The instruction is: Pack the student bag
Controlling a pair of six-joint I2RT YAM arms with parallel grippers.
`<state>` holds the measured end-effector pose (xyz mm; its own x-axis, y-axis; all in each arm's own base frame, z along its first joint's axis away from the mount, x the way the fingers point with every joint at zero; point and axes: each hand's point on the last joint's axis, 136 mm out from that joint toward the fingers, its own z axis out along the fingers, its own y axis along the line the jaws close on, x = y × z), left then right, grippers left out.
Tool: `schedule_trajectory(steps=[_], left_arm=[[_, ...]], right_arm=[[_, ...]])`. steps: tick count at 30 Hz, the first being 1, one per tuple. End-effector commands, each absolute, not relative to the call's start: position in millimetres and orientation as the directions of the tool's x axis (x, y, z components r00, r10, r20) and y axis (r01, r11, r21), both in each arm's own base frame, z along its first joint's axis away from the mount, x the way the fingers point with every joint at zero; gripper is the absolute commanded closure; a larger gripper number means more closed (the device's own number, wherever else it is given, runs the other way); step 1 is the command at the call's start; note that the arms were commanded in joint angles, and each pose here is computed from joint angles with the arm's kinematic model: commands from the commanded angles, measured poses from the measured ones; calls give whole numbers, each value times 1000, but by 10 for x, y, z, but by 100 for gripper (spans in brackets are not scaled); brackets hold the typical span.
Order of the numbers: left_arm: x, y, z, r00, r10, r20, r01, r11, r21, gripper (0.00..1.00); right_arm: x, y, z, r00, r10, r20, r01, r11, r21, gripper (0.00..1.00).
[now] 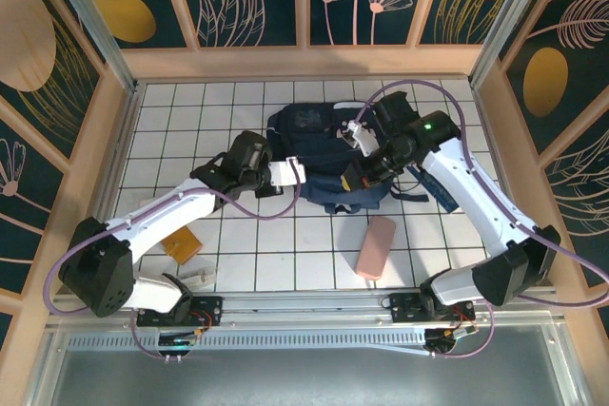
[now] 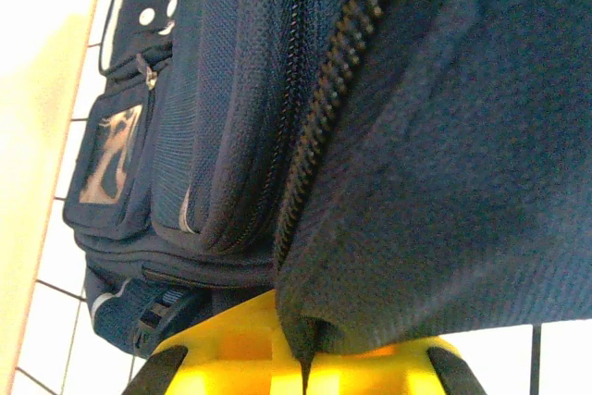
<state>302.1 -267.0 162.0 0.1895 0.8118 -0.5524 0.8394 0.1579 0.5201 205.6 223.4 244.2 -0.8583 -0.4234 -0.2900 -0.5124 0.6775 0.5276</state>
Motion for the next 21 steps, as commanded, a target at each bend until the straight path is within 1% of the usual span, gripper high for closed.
schedule_trajectory(steps=[1, 5, 9, 11, 13, 18, 20, 21], left_arm=[[3131, -2687, 1859, 243, 809, -535, 745, 197, 637, 100], [3117, -2790, 1874, 233, 774, -589, 764, 230, 604, 100], [3115, -2977, 2045, 183, 705, -686, 793, 307, 527, 100], [3042, -3079, 2082, 174, 667, -725, 814, 317, 487, 100], [2931, -3214, 2147, 202, 631, -749, 827, 300, 476, 100], [2623, -3409, 2185, 237, 501, -833, 878, 257, 404, 100], [2538, -3411, 2262, 249, 459, -853, 883, 254, 394, 100], [2508, -3392, 2307, 252, 445, -859, 884, 256, 392, 100]], right_arm=[[1899, 2295, 2524, -919, -367, -147, -372, 680, 631, 100], [1943, 2593, 2564, -946, -304, -108, -278, 600, 750, 100], [1921, 2840, 2391, -957, -280, -80, -236, 584, 776, 100], [2007, 2878, 2273, -971, -231, -69, -200, 610, 767, 100], [2098, 2907, 2196, -977, -203, -71, -185, 623, 760, 100], [2324, 2848, 2014, -980, -184, -80, -182, 647, 740, 100], [2387, 2724, 1862, -973, -209, -102, -221, 700, 679, 100], [2514, 2533, 1736, -974, -197, -112, -224, 761, 609, 100]])
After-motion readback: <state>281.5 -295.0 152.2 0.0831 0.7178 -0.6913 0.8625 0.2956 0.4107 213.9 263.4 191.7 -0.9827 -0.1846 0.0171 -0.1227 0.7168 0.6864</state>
